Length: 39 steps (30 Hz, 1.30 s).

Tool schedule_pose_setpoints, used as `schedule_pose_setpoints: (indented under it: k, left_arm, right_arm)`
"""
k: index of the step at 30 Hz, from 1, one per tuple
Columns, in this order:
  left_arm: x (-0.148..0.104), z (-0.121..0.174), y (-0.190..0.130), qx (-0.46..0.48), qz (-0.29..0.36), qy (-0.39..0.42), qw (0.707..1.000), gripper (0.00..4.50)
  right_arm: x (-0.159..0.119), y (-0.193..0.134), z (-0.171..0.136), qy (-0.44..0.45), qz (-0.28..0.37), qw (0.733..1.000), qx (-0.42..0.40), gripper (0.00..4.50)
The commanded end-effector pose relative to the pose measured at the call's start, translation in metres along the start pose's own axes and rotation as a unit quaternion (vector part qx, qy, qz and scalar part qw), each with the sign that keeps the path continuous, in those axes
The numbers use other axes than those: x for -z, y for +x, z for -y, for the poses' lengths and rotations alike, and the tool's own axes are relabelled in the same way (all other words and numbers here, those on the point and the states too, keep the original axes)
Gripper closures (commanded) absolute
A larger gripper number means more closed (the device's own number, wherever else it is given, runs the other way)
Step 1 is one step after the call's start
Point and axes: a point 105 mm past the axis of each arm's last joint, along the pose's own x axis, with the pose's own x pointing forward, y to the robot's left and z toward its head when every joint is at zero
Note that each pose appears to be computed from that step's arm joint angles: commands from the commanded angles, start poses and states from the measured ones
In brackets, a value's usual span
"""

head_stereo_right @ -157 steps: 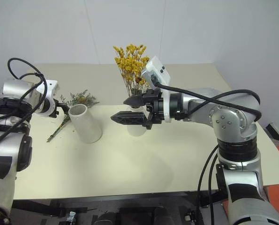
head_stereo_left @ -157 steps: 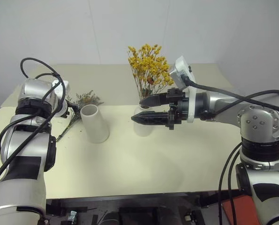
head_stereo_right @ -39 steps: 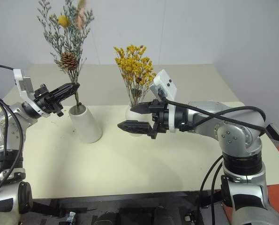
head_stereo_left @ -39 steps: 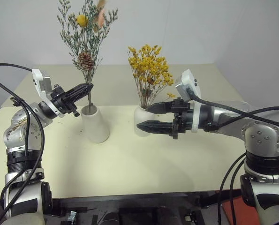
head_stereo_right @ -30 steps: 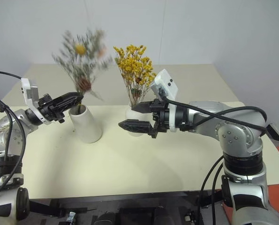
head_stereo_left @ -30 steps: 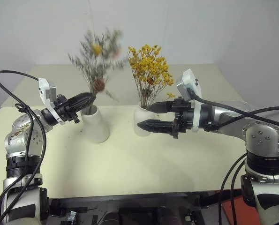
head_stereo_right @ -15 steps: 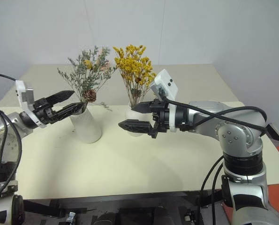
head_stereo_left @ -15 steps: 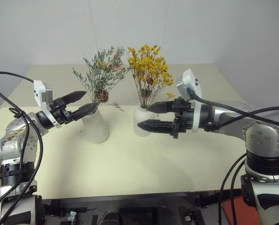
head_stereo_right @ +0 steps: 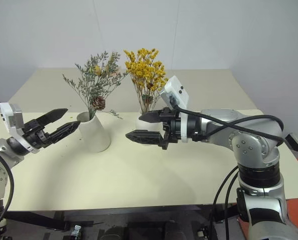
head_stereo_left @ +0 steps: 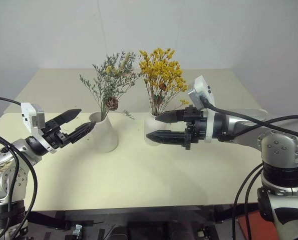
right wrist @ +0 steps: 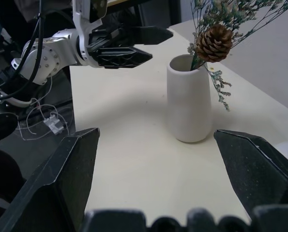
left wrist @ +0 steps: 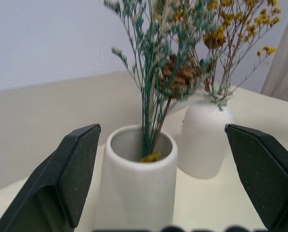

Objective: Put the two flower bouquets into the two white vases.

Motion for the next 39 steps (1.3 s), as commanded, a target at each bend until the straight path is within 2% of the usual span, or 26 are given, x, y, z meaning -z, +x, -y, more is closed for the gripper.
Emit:
schedule_pose_setpoints:
  k: [1, 6, 11, 19, 25, 30, 39]
  left_arm:
    - [-0.009, 0.007, 0.018, 0.002, 0.009, 0.016, 1.000, 0.01]
    - [-0.002, 0.009, 0.036, -0.003, 0.006, 0.008, 1.000, 0.01]
    - [-0.009, 0.011, 0.036, 0.010, 0.019, 0.010, 1.000, 0.01]
    - [-0.010, 0.011, 0.021, 0.016, 0.002, 0.027, 0.999, 0.01]
    - [-0.013, 0.023, -0.001, 0.039, -0.041, 0.064, 0.996, 0.01]
    - [-0.034, 0.039, -0.020, 0.085, -0.075, 0.110, 0.987, 0.01]
    - [-0.072, 0.063, -0.026, 0.171, -0.101, 0.176, 0.964, 0.01]
  right_arm:
    - [-0.010, -0.002, -0.002, -0.022, 0.017, 1.000, -0.003, 0.00]
    - [-0.011, -0.002, -0.003, -0.022, 0.019, 1.000, -0.001, 0.00]
    - [-0.011, -0.003, -0.003, -0.022, 0.023, 0.999, 0.006, 0.00]
    - [-0.009, -0.006, -0.001, -0.022, 0.024, 0.999, 0.015, 0.00]
    - [0.000, -0.021, 0.006, -0.054, 0.015, 0.997, 0.044, 0.00]
    - [0.009, -0.048, 0.021, -0.063, -0.003, 0.995, 0.075, 0.00]
    - [0.025, -0.088, 0.047, -0.072, -0.058, 0.985, 0.143, 0.00]
